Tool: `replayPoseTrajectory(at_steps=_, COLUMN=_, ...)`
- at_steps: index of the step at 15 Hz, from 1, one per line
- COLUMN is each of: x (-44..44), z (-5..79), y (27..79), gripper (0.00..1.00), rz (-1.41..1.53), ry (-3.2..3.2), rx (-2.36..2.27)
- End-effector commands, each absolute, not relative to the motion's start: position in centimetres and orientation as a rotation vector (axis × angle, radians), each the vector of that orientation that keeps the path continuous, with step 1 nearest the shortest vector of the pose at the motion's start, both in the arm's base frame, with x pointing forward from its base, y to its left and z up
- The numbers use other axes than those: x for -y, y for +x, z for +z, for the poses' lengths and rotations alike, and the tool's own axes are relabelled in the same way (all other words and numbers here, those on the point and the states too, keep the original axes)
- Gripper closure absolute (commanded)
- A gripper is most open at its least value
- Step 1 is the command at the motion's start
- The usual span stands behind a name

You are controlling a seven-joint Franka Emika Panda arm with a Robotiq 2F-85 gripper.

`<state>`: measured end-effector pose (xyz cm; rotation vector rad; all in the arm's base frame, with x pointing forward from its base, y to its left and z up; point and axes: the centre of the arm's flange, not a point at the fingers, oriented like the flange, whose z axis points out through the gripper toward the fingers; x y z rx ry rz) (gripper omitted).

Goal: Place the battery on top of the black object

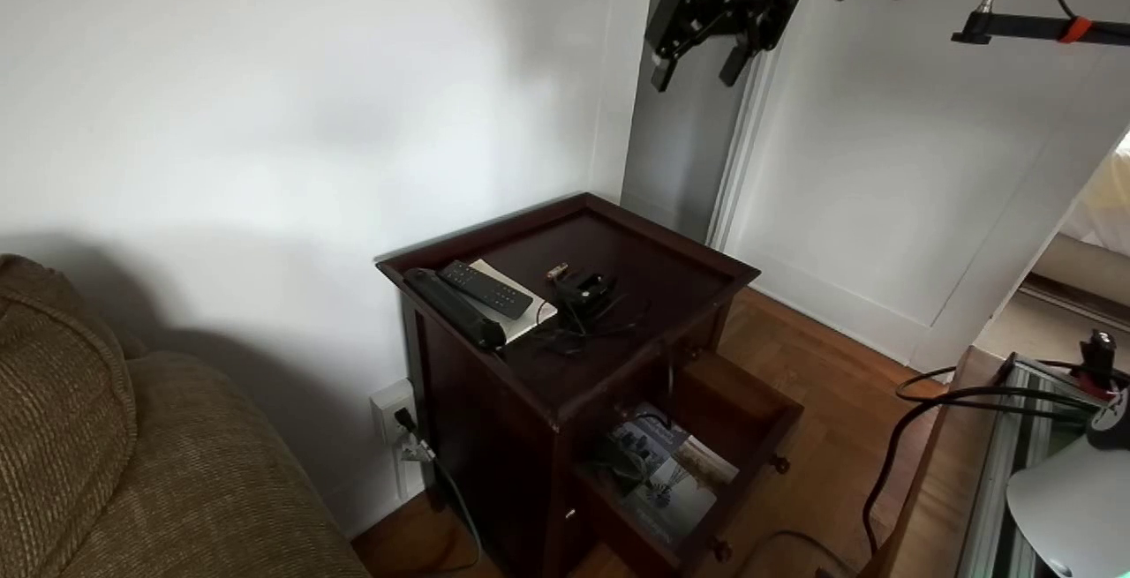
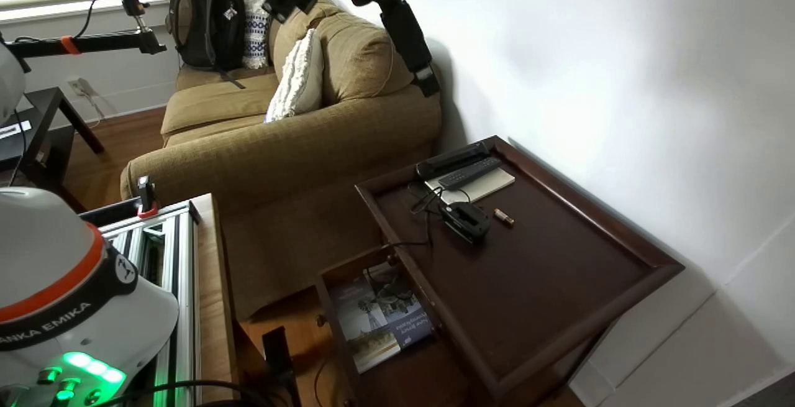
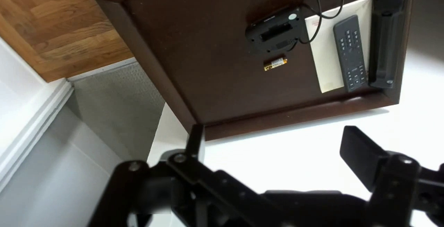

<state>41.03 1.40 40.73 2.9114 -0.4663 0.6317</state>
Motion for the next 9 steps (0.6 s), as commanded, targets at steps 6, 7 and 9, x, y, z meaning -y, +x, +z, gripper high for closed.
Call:
replayPoseTrajectory(at_steps=6, x=0.1, z=32.5, y=45.9, gripper=0.0, rz=0.528, ry=2.988, rx=0.778)
replayPoseTrajectory(at_steps=7, x=0.2, z=31.6, y=46.9, gripper=0.0, rz=0.516, ry=2.995, rx=0.807)
replayPoseTrajectory(at_steps=9, x=0.4, z=30.7, y=48.2, gripper=0.0, rz=0.498, ry=3.002, rx=0.829)
